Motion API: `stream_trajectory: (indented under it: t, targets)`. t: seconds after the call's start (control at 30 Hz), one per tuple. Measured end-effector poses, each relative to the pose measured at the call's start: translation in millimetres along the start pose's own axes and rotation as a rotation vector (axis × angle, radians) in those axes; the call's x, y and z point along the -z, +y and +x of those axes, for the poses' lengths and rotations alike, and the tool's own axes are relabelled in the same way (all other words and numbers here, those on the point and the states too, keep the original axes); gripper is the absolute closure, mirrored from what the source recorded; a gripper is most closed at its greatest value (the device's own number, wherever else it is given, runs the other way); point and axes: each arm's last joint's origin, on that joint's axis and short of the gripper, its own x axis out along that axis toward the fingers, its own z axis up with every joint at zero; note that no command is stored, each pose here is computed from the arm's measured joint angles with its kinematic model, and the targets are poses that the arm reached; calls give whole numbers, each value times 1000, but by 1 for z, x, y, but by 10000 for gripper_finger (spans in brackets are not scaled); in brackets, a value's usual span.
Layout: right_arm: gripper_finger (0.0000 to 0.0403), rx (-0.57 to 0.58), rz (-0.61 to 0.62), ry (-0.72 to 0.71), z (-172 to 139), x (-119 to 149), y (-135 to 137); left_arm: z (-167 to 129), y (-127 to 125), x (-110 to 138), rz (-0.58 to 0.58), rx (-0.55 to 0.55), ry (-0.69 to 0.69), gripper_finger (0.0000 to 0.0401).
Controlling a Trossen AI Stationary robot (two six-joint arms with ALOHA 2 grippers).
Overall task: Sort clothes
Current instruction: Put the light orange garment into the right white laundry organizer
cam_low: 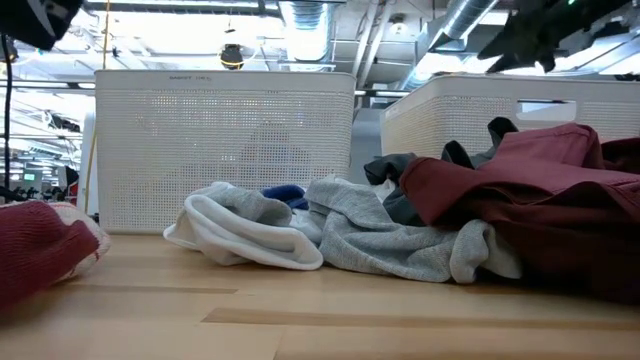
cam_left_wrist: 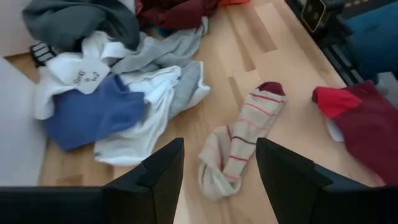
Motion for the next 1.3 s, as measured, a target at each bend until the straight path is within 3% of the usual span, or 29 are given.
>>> stream_trajectory:
  t: [0.23,0.53,0.87,1.3]
  targets:
    - [154,-220,-11,-111,-17,-6,24,21,5,16,-18,118,-55,205]
    - [154,-507,-55,-165,-20,-11,56,39,17,31,7,143,-29,205]
    - [154,-708,-122,-28,-2,1,99,77,7,48,74,193,66,211]
    - [154,-873,-202,178,43,44,184,92,13,55,75,178,114,271]
